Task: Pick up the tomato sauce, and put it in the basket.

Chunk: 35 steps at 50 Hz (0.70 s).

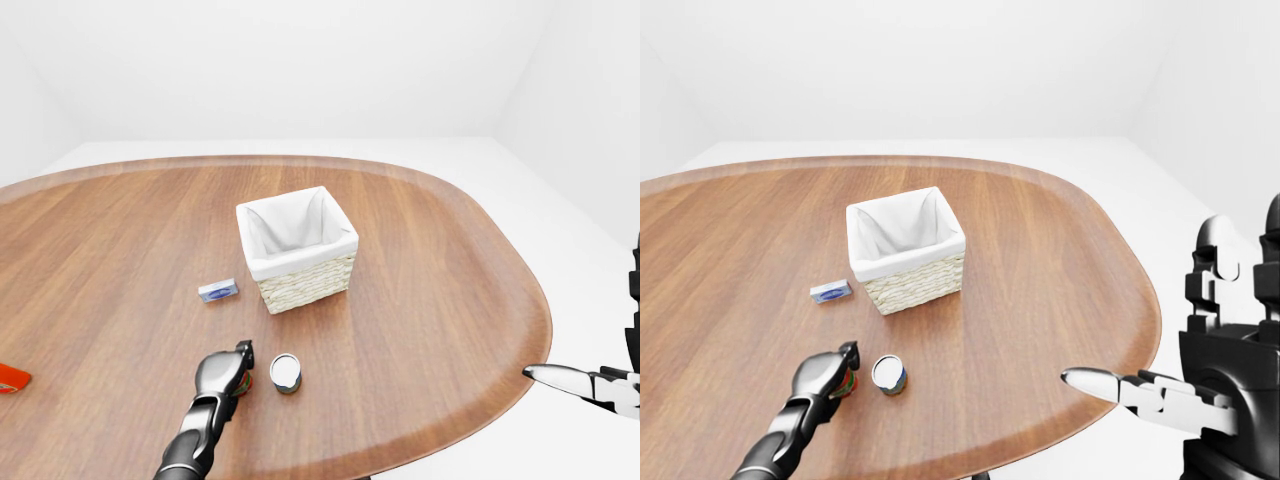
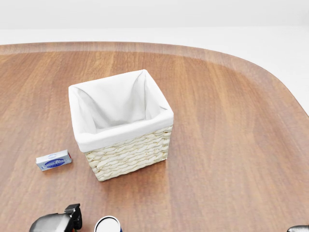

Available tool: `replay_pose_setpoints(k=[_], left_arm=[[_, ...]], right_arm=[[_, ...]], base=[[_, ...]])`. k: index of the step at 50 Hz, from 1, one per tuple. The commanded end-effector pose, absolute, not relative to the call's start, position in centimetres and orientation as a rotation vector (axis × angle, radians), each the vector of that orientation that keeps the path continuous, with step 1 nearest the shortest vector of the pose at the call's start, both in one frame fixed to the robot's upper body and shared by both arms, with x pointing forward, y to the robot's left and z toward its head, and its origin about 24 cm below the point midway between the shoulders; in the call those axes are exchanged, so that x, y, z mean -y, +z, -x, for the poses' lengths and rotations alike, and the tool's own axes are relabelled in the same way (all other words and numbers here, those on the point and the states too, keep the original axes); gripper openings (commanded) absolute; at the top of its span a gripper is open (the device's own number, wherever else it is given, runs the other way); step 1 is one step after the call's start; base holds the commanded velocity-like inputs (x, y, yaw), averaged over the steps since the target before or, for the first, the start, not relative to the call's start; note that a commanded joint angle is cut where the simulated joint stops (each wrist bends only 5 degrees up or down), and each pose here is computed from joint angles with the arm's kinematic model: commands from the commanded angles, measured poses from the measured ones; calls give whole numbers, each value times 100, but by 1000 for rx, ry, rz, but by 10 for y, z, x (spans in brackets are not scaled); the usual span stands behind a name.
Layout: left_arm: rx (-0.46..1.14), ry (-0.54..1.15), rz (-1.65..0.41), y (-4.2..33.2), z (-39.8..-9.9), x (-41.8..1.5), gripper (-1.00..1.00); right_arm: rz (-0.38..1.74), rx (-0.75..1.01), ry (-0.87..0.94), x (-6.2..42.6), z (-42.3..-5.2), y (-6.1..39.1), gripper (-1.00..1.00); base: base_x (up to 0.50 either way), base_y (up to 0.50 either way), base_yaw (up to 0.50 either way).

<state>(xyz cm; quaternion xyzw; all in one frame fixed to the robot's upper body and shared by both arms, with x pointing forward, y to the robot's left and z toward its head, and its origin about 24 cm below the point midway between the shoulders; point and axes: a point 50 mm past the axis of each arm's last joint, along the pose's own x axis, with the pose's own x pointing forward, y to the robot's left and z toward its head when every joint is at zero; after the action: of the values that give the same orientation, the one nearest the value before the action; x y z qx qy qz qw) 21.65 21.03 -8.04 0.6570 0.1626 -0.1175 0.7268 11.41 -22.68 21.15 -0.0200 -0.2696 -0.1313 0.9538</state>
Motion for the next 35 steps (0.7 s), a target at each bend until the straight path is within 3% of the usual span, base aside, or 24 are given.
replay_pose_setpoints(k=[1, 4, 10, 21, 35], left_arm=[[-197, -87, -1419, -48, -235, -209, -100], [-39, 110, -1312, -2, -255, -211, -100], [114, 280, -1148, 49, -259, -214, -100], [303, 534, -949, 109, -256, -228, -100], [386, 498, -891, 138, -251, -213, -100]], right_arm=[[39, 547, -267, 227, -114, 211, 100], [40, 547, -266, 226, -114, 211, 100], [37, 552, -266, 226, -114, 210, 100], [36, 556, -266, 226, -114, 211, 100], [38, 560, -262, 225, -115, 212, 100]], base=[[0, 0, 0], [0, 0, 0], [0, 0, 0], [0, 0, 0], [0, 0, 0]])
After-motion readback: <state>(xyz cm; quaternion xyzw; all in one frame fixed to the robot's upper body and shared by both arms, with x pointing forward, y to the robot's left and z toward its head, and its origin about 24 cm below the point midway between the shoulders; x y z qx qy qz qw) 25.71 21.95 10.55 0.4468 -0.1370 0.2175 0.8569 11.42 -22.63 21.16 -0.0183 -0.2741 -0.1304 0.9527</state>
